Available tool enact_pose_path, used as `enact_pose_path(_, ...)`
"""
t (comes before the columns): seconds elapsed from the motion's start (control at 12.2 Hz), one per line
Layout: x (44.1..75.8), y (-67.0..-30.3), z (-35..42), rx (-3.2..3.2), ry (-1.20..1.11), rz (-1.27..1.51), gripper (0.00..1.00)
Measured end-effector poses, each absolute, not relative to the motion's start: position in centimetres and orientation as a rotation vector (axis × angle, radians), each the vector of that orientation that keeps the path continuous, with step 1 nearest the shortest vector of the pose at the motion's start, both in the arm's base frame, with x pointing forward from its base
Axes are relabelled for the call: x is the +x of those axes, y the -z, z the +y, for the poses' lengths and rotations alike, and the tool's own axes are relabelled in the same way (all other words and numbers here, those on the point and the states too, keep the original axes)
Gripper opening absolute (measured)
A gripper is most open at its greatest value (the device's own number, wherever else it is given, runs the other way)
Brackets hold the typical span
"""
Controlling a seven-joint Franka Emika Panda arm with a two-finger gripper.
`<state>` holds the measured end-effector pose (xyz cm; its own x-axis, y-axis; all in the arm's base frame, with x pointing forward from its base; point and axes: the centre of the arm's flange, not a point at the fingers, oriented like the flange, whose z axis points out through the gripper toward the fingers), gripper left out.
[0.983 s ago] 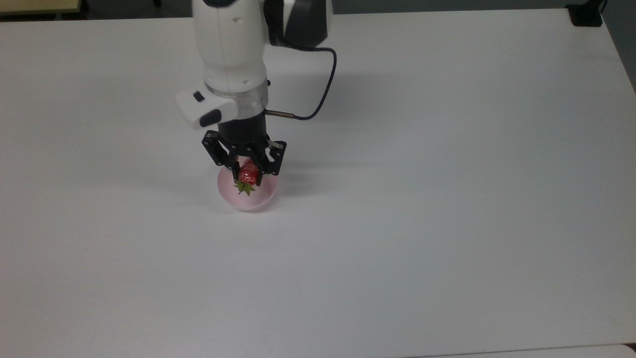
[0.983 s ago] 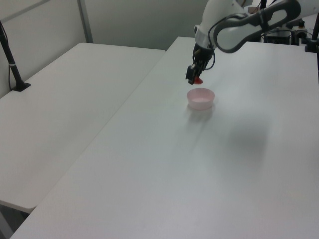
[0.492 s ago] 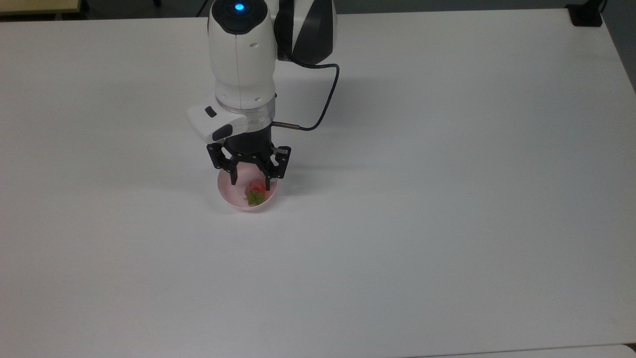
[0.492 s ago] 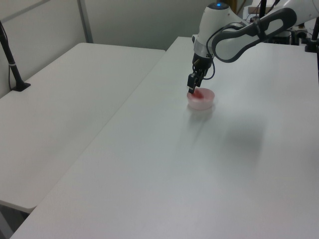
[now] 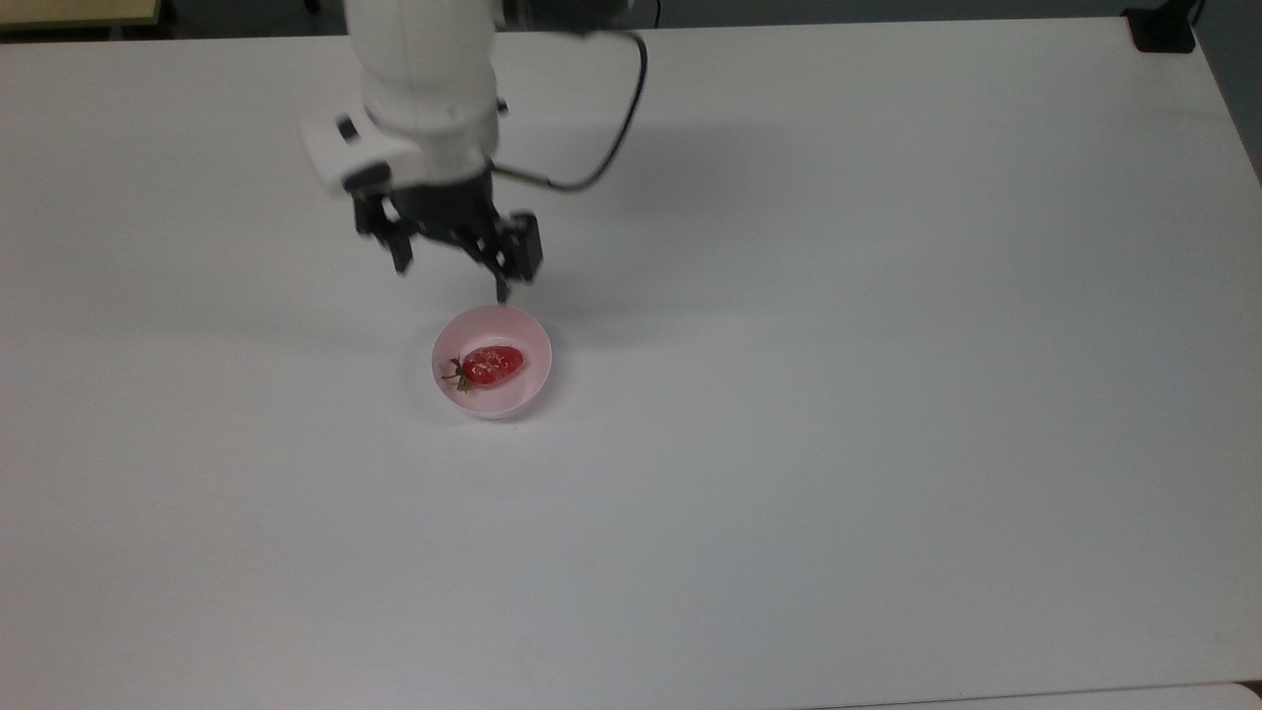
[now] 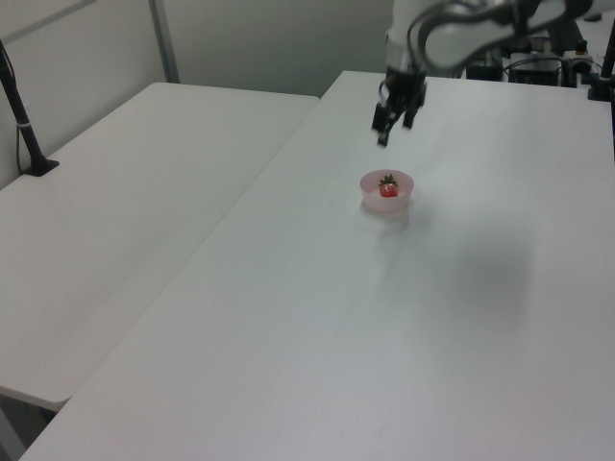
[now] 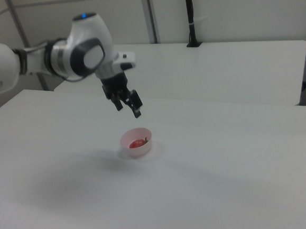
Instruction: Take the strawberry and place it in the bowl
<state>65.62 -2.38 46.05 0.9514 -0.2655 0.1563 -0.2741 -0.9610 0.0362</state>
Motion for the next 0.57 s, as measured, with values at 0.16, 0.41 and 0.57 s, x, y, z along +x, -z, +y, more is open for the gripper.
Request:
enact_pose_path(0.16,63.2,-51.8,-4.0,3.052,-0.117,-0.427,1.0)
enact_pose_path(0.41,59.2,-57.6,-4.1,3.093,-0.044,-0.29,1.0)
enact_pose_path(0.57,58.1,-58.4,-3.4,3.1,-0.002,-0.261,1.0)
